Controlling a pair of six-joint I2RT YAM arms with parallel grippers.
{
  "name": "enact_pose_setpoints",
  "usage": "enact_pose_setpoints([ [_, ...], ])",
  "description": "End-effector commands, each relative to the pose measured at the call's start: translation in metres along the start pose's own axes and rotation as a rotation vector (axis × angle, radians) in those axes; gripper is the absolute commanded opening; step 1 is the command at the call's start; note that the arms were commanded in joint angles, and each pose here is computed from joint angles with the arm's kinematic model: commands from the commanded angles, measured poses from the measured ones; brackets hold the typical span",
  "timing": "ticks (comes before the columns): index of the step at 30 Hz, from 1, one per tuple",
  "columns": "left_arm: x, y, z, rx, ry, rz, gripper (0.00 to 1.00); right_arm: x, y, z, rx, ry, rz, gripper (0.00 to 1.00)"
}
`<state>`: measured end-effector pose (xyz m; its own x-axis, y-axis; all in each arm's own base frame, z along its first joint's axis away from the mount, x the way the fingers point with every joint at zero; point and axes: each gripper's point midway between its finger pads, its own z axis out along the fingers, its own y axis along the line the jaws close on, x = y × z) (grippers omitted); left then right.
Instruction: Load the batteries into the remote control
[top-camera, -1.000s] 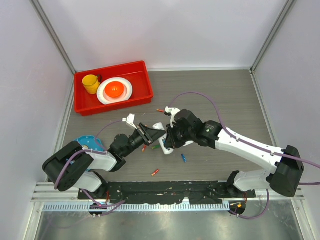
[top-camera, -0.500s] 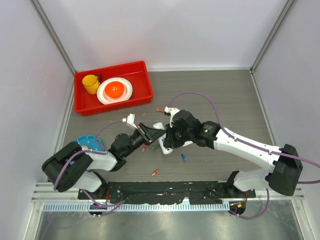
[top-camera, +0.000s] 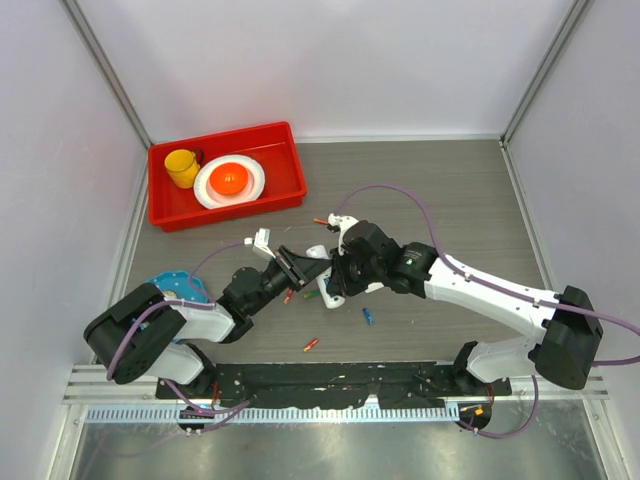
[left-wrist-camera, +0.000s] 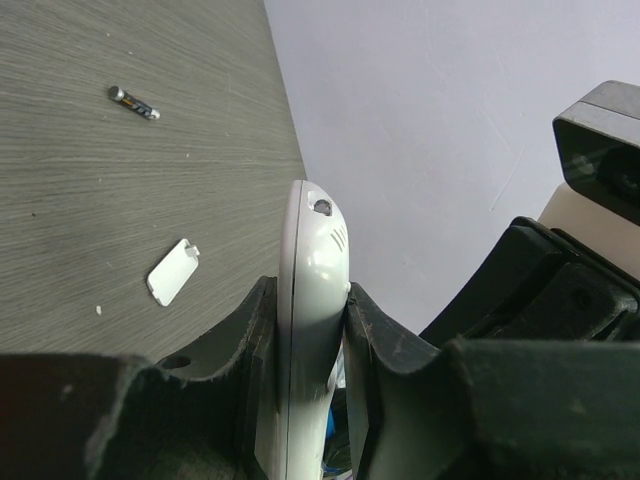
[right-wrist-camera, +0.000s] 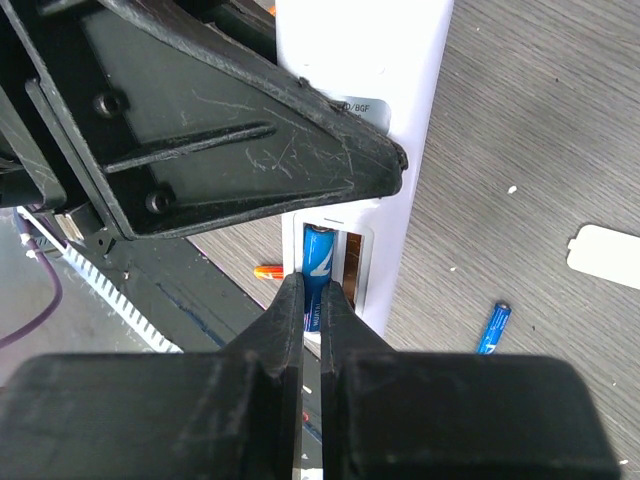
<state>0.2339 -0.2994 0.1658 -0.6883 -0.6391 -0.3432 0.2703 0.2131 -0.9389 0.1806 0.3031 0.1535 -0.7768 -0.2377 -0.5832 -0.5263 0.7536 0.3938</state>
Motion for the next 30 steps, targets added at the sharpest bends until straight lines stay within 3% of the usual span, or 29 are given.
enact_pose_setpoints([
  [1, -0.012, -0.137, -0.018, 0.500, -0.022, -0.015, 0.00, -0.039, 0.007, 0.013, 0.000, -0.142, 0.014, 0.05],
  [5, -0.013, -0.134, -0.018, 0.492, -0.034, -0.011, 0.00, -0.040, 0.008, 0.011, -0.006, -0.144, 0.013, 0.12],
  [17, -0.014, -0.127, -0.018, 0.471, -0.050, 0.002, 0.00, -0.034, 0.009, 0.009, -0.017, -0.122, 0.014, 0.21],
  [30, -0.015, -0.124, -0.018, 0.461, -0.058, 0.007, 0.00, -0.034, 0.011, 0.005, -0.025, -0.119, 0.009, 0.25],
])
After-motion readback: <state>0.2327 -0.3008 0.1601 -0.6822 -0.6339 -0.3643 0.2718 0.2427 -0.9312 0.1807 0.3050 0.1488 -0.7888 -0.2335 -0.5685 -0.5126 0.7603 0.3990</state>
